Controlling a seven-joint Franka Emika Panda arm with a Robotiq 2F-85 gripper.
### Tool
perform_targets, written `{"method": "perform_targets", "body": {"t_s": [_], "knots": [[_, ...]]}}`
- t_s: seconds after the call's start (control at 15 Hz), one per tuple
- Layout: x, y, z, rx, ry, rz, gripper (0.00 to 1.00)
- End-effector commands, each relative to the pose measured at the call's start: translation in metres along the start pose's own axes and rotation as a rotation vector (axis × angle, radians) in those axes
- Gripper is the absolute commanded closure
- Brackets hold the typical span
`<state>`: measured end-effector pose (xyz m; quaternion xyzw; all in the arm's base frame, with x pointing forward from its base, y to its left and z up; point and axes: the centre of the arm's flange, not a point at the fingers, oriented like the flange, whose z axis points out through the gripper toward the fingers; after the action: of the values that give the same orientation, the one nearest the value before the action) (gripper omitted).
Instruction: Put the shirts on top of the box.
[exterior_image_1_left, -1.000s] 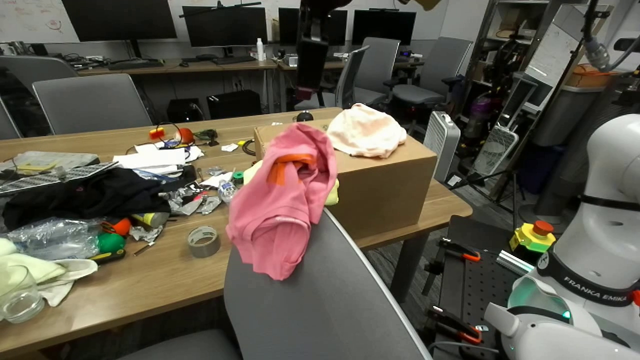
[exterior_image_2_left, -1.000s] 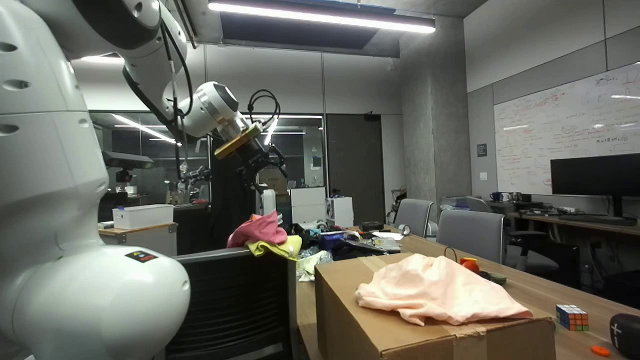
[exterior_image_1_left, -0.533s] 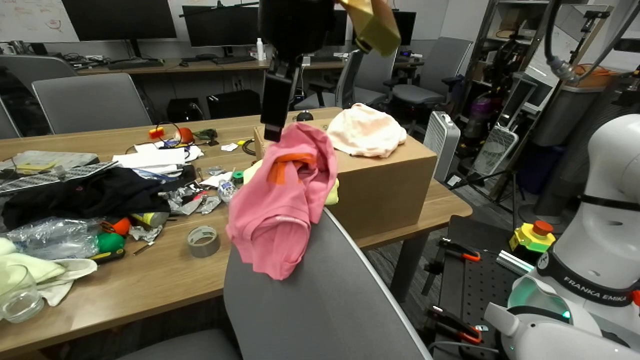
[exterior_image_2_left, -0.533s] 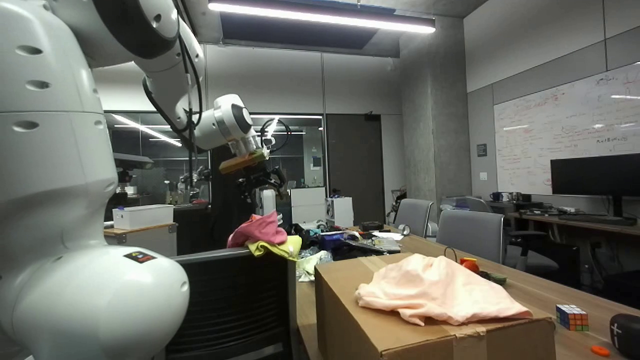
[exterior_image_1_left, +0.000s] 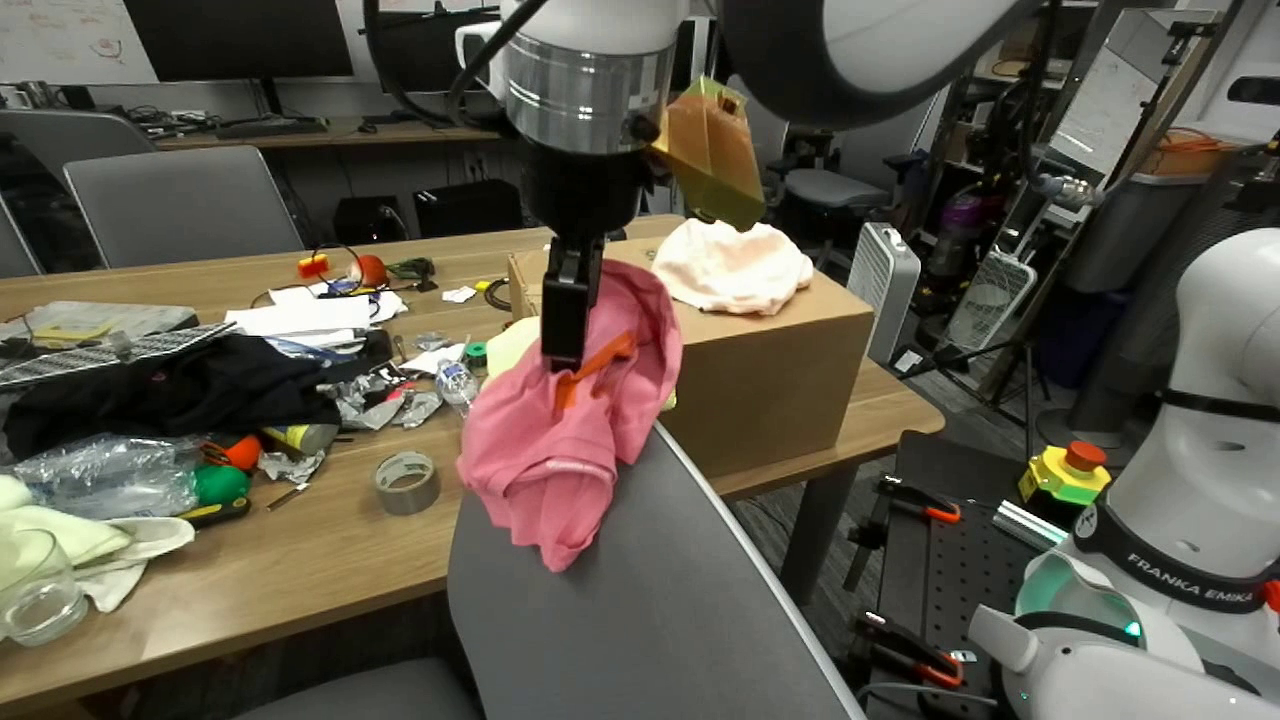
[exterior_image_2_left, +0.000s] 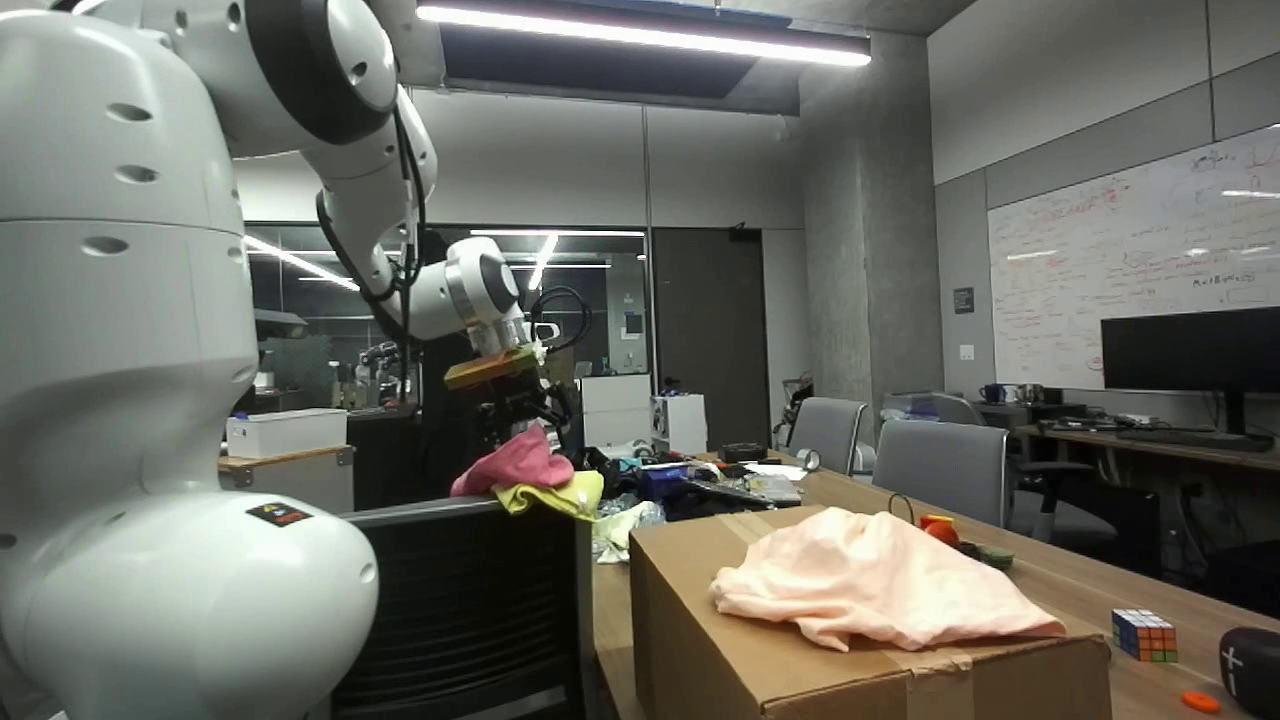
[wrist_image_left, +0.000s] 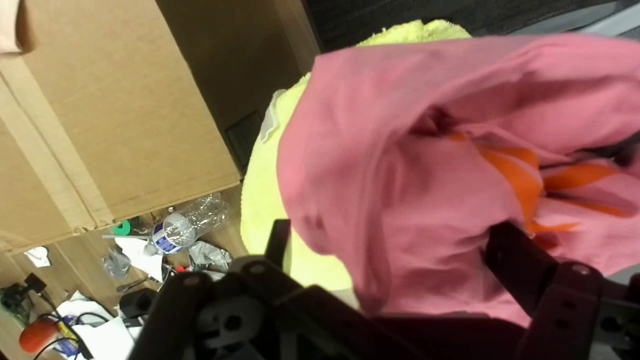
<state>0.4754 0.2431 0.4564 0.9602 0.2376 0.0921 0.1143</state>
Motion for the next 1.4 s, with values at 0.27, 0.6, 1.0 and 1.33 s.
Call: {"method": "perform_targets", "body": {"t_s": [0.27,0.6,1.0,1.33], "knots": [[-0.001,-0.007,0.012,-0.007,-0.015,-0.032,0.51],[-0.003,-0.012,0.007,-0.01,-0.008,-0.055,0.87],[-0.005,-0.018,0.0,-0.08,-0.009,-0.145,0.96],[-0.013,-0.037,-0.017,-0.2,-0.014,-0.311,0.96]]}}
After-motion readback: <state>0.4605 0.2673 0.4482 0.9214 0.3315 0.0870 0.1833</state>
